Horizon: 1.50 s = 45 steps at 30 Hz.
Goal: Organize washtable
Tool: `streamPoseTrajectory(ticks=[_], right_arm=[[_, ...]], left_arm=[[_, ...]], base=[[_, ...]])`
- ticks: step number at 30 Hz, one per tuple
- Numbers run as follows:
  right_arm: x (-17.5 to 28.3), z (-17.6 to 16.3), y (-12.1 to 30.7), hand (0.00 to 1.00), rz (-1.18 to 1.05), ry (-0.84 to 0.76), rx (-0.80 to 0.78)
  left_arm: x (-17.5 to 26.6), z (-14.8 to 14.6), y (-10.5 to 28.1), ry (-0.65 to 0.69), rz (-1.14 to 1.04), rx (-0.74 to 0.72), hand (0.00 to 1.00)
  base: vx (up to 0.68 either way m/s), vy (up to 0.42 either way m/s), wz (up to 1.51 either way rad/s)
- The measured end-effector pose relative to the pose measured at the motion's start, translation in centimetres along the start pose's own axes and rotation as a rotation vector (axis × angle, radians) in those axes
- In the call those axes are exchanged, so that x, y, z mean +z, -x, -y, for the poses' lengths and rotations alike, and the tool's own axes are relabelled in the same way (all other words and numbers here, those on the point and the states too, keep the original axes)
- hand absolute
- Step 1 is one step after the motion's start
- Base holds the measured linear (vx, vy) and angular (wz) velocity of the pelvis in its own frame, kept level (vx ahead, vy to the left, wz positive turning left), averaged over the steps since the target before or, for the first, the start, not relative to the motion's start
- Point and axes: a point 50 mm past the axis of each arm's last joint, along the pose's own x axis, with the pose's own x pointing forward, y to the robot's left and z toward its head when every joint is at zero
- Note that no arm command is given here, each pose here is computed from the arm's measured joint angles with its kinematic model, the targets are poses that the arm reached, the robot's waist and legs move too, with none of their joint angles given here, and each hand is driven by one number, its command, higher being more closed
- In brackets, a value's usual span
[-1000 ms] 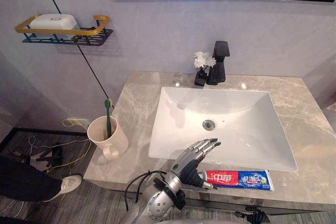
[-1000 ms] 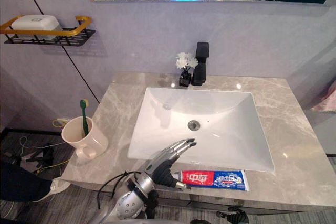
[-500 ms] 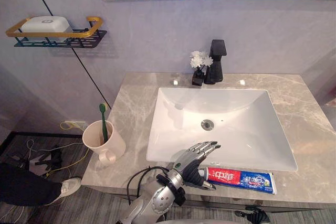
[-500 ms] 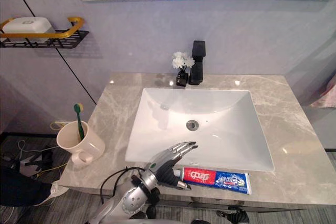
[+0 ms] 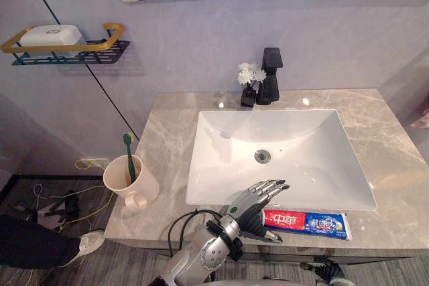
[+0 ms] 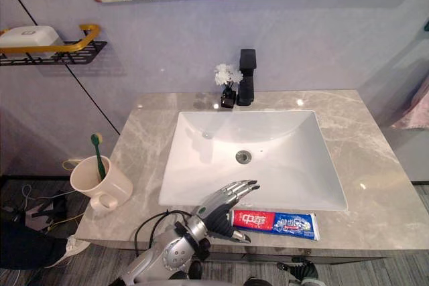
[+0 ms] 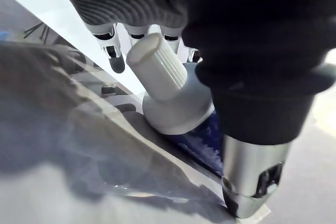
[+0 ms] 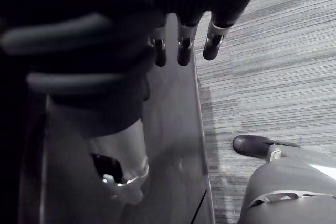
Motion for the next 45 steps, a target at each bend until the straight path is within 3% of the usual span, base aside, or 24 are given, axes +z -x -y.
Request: streamPoseTrajectory(ticks=[6, 16, 28, 38, 45], right_arm=[[0.2, 0.0, -0.1, 0.0, 0.002, 0.0, 0.003], [0.6, -0.1, -0.2, 0.0, 0.008, -0.027, 0.006], [0.4, -0.3, -0.1, 0.0, -0.002, -0.126, -0.009], [-0.4, -0.1, 0.7, 0.0, 0.009, -0.402, -0.067], [-0.9, 1.8, 1.3, 0.0, 0.047, -0.655, -0.175]], left_arm=[[0.0, 0.4, 0.0, -0.025, 0.01, -0.032, 1.0], [0.4, -0.2, -0.7, 0.033, -0.008, 0.036, 1.0], [-0.9, -2.9, -1.0, 0.044, -0.056, 0.136, 1.0], [0.2, -4.8, -1.1, 0.087, -0.039, 0.244, 1.0], [2.8, -7.1, -1.2, 0.21, 0.082, 0.379, 1.0]], base=[[0.0, 0.0, 0.0], [0.0, 0.0, -0.03], [0.04, 0.005, -0.08], [0.01, 0.021, -0.12], [-0.01, 0.033, -0.1]])
